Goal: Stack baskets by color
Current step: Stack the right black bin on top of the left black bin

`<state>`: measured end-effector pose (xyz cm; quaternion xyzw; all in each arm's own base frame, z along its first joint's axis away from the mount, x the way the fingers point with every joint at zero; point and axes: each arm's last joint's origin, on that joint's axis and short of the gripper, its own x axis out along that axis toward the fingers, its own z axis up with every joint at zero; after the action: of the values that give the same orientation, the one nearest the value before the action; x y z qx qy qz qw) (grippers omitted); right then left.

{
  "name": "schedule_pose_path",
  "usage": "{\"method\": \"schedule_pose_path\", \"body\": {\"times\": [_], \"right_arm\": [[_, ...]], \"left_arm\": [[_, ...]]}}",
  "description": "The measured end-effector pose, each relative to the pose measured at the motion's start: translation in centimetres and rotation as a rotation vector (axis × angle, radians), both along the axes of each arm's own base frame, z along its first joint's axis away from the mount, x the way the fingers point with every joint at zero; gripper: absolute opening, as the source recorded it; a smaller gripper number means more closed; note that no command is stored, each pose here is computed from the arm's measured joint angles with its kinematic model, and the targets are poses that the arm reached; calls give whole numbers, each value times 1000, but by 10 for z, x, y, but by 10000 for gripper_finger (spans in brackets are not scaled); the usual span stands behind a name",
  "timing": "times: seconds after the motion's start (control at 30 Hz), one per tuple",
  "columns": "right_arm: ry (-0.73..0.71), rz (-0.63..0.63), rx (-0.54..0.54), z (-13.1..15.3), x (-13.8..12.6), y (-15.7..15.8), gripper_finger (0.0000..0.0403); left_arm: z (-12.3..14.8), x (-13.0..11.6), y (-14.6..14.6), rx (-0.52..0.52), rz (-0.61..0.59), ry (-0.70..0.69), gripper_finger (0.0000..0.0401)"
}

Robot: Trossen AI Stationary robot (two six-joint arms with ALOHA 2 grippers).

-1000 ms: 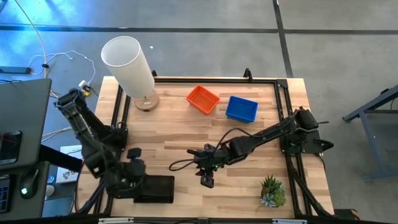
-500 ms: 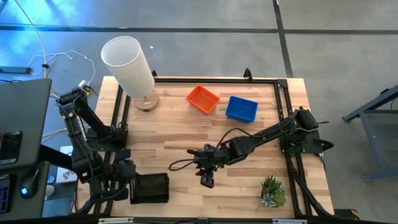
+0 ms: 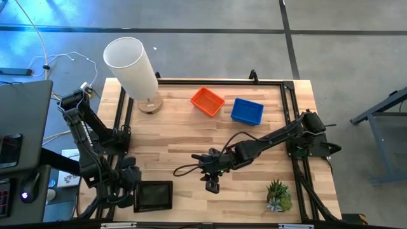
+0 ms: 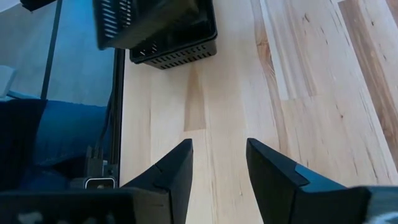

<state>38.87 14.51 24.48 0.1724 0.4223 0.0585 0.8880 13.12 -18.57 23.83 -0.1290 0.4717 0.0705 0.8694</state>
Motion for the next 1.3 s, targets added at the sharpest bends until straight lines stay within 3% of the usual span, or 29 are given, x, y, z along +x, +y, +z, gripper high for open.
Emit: {"method": "schedule_pose_path", "body": {"times": [0.37,0.63,0.97,1.3], "right_arm": [[2,-5,5,0,0,0,135],[2,-6,5,0,0,0,135],[2,-6,5,0,0,0,135],[3,-6,5,0,0,0,135]], "left_arm": [[0,0,-1,23,-55,0,0],[-21,4,8,9,-32,57,0],[-22,5,8,-2,-32,67,2],[-22,4,8,-5,-59,87,72]]}}
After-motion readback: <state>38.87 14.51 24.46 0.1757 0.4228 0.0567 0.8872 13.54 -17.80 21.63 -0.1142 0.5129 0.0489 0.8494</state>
